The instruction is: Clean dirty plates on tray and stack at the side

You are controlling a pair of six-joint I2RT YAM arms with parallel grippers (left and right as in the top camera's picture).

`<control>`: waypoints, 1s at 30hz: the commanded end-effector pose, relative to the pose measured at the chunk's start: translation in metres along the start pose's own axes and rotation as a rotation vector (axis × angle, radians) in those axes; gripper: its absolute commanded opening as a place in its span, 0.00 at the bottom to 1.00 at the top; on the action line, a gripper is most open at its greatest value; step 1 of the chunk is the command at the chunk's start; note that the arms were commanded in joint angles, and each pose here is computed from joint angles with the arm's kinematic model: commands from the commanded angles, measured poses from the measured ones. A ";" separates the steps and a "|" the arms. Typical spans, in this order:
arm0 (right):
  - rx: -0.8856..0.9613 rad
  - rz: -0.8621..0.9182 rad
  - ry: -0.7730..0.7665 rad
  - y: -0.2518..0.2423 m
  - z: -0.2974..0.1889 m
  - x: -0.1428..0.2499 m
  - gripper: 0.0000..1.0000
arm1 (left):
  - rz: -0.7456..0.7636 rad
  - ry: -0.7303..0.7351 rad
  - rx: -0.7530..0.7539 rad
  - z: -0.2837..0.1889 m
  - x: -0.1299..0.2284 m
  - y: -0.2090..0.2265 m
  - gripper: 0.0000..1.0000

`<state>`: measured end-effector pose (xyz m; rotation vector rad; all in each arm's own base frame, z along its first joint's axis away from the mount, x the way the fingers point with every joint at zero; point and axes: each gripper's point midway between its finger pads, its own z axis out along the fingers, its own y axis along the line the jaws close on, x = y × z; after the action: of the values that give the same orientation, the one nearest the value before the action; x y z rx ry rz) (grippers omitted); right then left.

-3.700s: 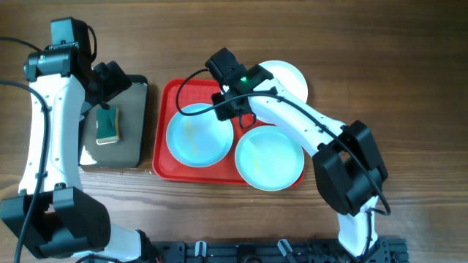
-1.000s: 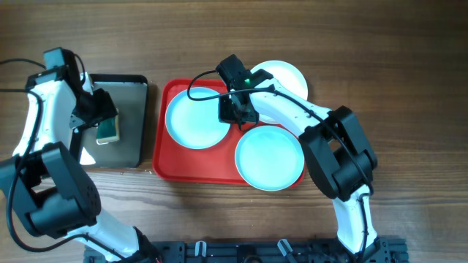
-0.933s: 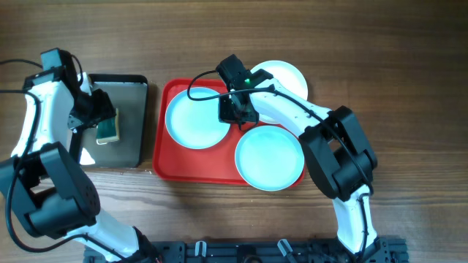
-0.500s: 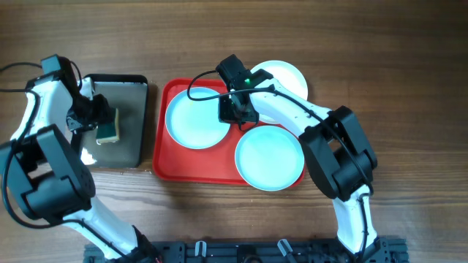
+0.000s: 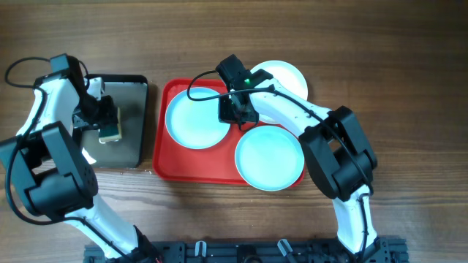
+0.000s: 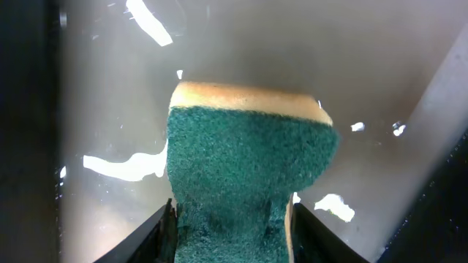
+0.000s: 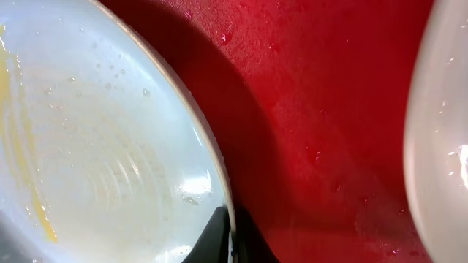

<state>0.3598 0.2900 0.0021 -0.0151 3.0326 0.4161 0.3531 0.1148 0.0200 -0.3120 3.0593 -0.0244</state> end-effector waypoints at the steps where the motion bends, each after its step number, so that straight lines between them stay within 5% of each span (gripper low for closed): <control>1: 0.099 -0.007 0.029 -0.026 0.018 0.009 0.05 | 0.071 0.013 -0.069 0.001 -0.001 0.001 0.43; 10: 0.099 -0.007 0.029 -0.026 0.018 0.009 0.05 | 0.068 0.008 -0.093 0.001 -0.003 0.002 0.40; 22: 0.099 -0.007 0.029 -0.026 0.018 0.009 0.05 | 0.022 -0.001 -0.067 -0.017 -0.009 -0.004 0.53; 30: 0.104 -0.007 0.026 -0.026 0.018 0.009 0.05 | 0.034 -0.013 -0.031 -0.017 -0.012 -0.010 0.43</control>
<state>0.3599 0.2900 0.0021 -0.0151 3.0321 0.4159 0.3556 0.1134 0.0325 -0.2783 3.0860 0.0693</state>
